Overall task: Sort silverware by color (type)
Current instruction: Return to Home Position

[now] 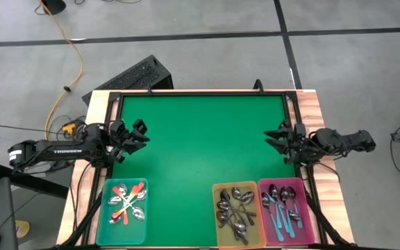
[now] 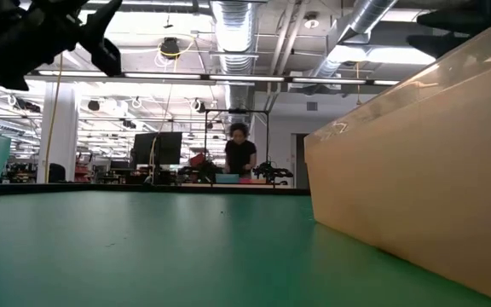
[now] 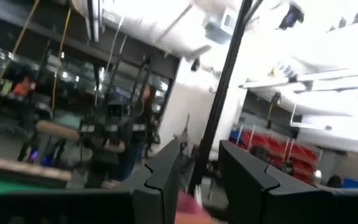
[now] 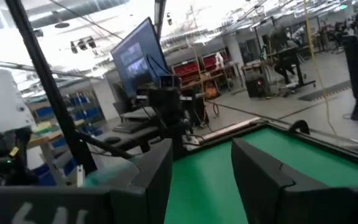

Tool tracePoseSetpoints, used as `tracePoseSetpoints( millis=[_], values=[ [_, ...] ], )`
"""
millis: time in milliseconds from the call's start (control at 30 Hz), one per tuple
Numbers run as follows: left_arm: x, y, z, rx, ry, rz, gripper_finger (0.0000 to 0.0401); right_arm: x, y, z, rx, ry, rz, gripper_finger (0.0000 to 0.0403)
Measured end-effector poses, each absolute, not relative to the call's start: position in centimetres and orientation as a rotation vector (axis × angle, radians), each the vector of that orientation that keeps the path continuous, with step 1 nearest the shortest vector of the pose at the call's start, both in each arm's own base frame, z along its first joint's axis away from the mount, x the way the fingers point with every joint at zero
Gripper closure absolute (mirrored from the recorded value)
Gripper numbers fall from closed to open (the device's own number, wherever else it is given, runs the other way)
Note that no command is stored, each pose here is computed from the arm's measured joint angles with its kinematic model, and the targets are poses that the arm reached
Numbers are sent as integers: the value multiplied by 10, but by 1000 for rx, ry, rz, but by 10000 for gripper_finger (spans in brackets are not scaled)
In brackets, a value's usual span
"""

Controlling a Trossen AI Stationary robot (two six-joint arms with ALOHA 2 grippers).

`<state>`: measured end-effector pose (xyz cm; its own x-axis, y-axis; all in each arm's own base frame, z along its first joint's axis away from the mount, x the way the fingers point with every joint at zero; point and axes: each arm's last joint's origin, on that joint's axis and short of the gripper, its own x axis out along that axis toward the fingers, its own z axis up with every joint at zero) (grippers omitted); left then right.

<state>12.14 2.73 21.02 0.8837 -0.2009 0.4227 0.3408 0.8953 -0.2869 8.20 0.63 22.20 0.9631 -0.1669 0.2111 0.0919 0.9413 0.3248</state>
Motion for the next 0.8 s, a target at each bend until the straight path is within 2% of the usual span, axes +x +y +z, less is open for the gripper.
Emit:
tracePoseSetpoints(
  millis=[433,667,800],
  values=[
    [122,27,206,-324,-343,-313,305,84,4,210,209,-105,-155,223],
    [123,27,205,-254,-356,-280,305,96,5,173,159,-90,-149,223],
    [123,29,205,-243,-373,-224,305,98,5,171,95,-58,-132,223]
  ],
)
